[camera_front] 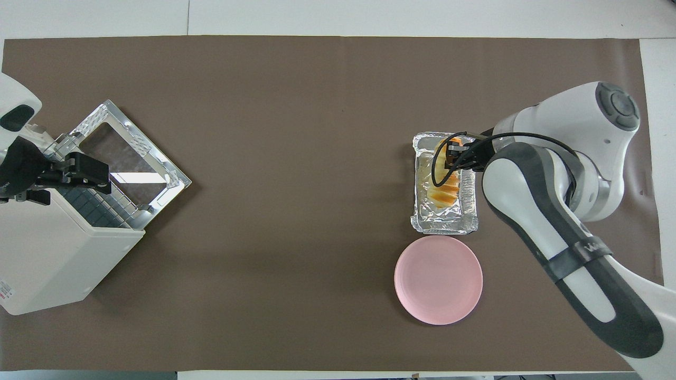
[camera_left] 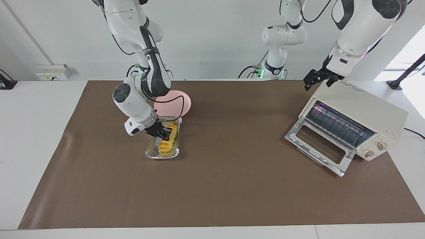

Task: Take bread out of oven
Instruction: 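Grasp the bread roll in the tray with the right gripper, then carry the bread roll onto the pink plate with the right gripper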

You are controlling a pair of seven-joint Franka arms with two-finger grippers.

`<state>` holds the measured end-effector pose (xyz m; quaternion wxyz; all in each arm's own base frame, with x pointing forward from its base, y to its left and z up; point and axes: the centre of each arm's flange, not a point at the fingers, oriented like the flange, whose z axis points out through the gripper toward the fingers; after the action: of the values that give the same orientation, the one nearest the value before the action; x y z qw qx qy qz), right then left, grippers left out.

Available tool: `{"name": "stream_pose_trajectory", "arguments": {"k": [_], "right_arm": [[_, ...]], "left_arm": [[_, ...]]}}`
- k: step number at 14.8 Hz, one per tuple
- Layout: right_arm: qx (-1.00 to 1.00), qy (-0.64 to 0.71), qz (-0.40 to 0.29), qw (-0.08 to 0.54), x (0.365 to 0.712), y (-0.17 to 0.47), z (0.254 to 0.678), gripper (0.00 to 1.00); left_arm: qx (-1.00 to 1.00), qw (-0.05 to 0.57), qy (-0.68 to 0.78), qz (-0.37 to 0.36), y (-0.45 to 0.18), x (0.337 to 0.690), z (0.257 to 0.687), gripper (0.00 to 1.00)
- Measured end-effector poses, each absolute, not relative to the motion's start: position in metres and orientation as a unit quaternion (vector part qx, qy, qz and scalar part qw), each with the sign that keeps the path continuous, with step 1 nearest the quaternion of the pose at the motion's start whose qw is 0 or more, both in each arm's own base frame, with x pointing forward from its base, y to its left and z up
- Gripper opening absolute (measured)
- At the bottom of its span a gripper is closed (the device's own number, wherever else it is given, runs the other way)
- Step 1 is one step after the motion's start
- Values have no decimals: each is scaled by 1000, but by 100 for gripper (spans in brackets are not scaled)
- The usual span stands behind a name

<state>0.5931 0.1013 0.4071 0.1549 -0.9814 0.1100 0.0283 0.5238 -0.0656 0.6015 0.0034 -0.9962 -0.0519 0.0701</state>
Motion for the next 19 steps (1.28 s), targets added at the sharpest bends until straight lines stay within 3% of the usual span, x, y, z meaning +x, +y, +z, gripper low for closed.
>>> {"name": "stream_pose_trajectory", "arguments": {"k": [3,6,12,19], "right_arm": [[-982,108,61,145,566,93,441,7],[-983,103,89,126,513,106,447,7],[-984,85,121,93,403,129,398,7],[-989,74,97,80,368,140,342,7]], "left_arm": [[-996,3,-52,70,-66,524,602,100],[-996,3,-52,70,-66,524,602,100],[-996,3,-52,70,-65,524,602,100],[-996,3,-52,70,-65,524,602,100]]}}
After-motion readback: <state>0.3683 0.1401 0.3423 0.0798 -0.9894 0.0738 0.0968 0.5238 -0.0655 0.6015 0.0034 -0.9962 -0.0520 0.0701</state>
